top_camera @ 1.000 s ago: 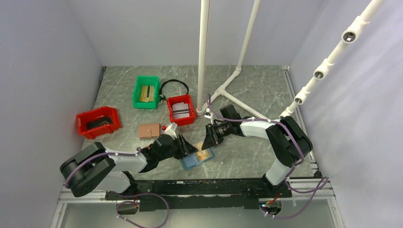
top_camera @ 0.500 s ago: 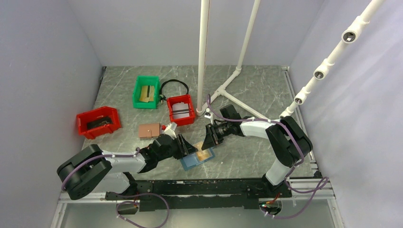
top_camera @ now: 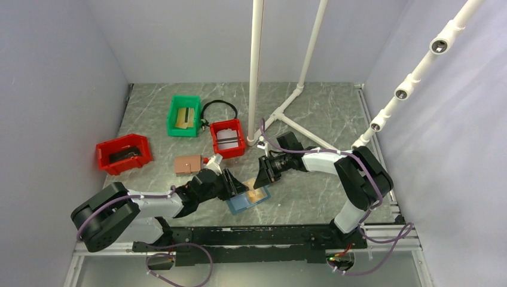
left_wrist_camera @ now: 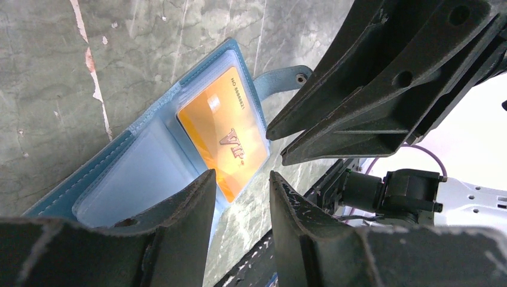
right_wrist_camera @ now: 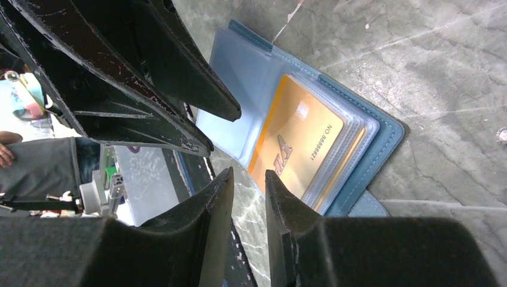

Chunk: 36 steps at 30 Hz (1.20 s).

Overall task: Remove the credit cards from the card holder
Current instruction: Remove the credit card from the card holder.

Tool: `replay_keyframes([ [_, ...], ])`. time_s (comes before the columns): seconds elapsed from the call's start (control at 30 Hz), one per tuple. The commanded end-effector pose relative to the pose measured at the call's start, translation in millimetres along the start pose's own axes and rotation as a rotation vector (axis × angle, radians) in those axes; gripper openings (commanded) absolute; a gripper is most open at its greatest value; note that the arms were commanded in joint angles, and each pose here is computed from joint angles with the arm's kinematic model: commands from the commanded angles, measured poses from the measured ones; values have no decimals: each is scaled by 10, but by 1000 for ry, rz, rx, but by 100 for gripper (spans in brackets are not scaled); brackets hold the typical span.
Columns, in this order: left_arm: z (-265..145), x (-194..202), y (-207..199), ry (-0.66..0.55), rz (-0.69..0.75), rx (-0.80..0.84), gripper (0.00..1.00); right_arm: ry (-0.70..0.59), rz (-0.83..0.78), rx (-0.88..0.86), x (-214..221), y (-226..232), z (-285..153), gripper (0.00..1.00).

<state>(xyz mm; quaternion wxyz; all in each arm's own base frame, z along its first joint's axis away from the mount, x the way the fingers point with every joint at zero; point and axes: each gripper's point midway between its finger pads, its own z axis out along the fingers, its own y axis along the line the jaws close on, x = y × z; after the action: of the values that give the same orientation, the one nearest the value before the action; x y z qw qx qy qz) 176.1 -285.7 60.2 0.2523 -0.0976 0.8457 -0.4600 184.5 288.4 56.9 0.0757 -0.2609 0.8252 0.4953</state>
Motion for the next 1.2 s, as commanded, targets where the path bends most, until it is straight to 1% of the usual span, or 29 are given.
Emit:
replay_keyframes([
  [0.0,7,-83,-218,-25,13,70,43,-41,-68,-4,-185,103,-45,29],
  [0.13,5,-105,-265,-34,1,84,43,-51,-65,42,-205,25,-44,29],
  [0.23,26,-120,-254,-36,-20,62,43,-54,-54,103,-204,-95,-35,29],
  [0.53,145,-15,-77,12,-87,-17,42,-39,-23,173,-150,-259,-2,29],
  [0.7,181,31,7,35,-93,-66,43,-27,-15,210,-110,-349,20,29],
  [0.93,181,48,35,38,-88,-77,44,-10,-7,182,-74,-313,53,29],
  [1.17,255,70,43,43,-102,-59,41,7,8,136,-32,-245,91,26],
])
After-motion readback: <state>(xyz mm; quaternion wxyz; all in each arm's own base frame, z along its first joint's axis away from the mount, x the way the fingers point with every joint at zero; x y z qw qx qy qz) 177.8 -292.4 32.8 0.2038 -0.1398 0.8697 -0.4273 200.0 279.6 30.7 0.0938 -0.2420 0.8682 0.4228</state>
